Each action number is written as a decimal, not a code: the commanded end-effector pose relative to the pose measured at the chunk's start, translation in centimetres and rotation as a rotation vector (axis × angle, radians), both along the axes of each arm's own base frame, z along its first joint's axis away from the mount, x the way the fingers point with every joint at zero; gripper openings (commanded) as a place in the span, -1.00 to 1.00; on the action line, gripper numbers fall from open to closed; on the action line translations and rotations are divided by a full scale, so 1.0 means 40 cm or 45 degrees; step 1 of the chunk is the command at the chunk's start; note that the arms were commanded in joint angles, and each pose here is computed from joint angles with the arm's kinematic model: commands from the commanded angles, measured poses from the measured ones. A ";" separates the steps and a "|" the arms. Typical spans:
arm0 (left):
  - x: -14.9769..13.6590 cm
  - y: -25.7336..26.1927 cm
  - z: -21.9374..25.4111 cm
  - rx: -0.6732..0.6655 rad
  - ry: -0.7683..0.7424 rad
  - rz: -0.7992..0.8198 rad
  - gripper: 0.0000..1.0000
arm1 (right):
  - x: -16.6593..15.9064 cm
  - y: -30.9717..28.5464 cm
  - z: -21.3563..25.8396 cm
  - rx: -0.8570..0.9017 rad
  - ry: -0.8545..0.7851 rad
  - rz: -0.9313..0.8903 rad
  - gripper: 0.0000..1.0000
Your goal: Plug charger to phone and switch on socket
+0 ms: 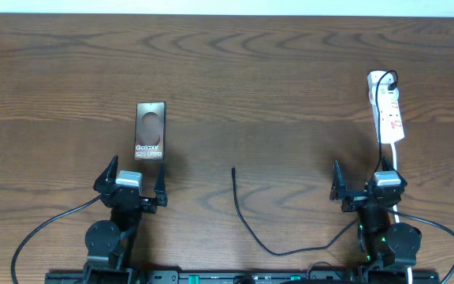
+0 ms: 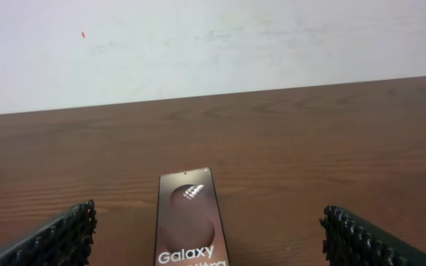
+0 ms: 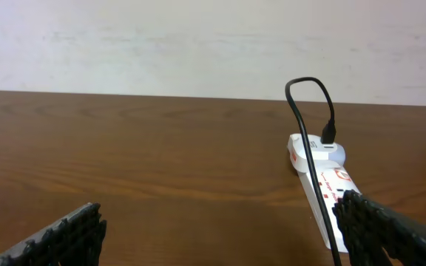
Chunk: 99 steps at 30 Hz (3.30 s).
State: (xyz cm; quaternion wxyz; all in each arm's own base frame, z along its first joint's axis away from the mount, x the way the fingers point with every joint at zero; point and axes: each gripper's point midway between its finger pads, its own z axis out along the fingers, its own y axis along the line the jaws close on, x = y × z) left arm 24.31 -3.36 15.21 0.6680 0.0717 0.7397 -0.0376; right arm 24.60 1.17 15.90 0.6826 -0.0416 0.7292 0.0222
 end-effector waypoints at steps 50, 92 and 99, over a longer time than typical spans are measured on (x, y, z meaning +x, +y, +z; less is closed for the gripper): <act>-0.004 -0.010 0.120 0.011 0.065 -0.031 0.92 | -0.001 0.000 0.000 -0.012 -0.004 -0.004 0.98; 0.488 -0.034 0.088 0.074 1.449 -0.033 0.99 | -0.001 0.000 0.000 -0.012 -0.004 -0.004 0.98; 0.474 -0.021 0.069 0.100 1.487 -0.002 1.00 | -0.001 0.000 0.000 -0.012 -0.004 -0.004 0.98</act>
